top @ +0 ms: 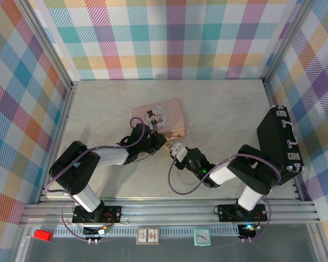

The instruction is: Unlock the padlock with the key

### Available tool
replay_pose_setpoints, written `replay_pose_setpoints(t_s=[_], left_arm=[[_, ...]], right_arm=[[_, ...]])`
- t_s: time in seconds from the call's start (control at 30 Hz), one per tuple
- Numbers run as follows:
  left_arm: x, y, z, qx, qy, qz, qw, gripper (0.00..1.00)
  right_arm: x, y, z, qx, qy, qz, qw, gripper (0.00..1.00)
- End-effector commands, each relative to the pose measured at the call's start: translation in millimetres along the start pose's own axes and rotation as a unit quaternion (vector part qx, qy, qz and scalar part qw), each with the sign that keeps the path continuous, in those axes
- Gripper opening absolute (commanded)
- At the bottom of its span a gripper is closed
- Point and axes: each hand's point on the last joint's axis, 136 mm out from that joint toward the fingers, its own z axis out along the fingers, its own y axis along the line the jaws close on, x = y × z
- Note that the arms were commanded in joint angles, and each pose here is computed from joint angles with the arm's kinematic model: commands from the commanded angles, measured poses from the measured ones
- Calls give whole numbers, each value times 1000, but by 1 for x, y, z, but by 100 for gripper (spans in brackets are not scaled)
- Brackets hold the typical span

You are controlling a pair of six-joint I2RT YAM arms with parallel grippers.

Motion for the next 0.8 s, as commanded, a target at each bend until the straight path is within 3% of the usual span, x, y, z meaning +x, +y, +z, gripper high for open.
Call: replay_pose_setpoints(t_s=[0.0, 0.2, 0.77], left_arm=[[6, -20, -4, 32, 17, -18, 999, 0], [6, -18, -3, 28, 16, -19, 999, 0], [9, -25, -2, 34, 22, -15, 999, 0]], right_arm=[[-13, -5, 2, 11, -18, 16, 1000, 21], [-15, -5, 1, 12, -29, 12, 999, 26], [-23, -1, -1, -1, -45, 47, 998, 17]])
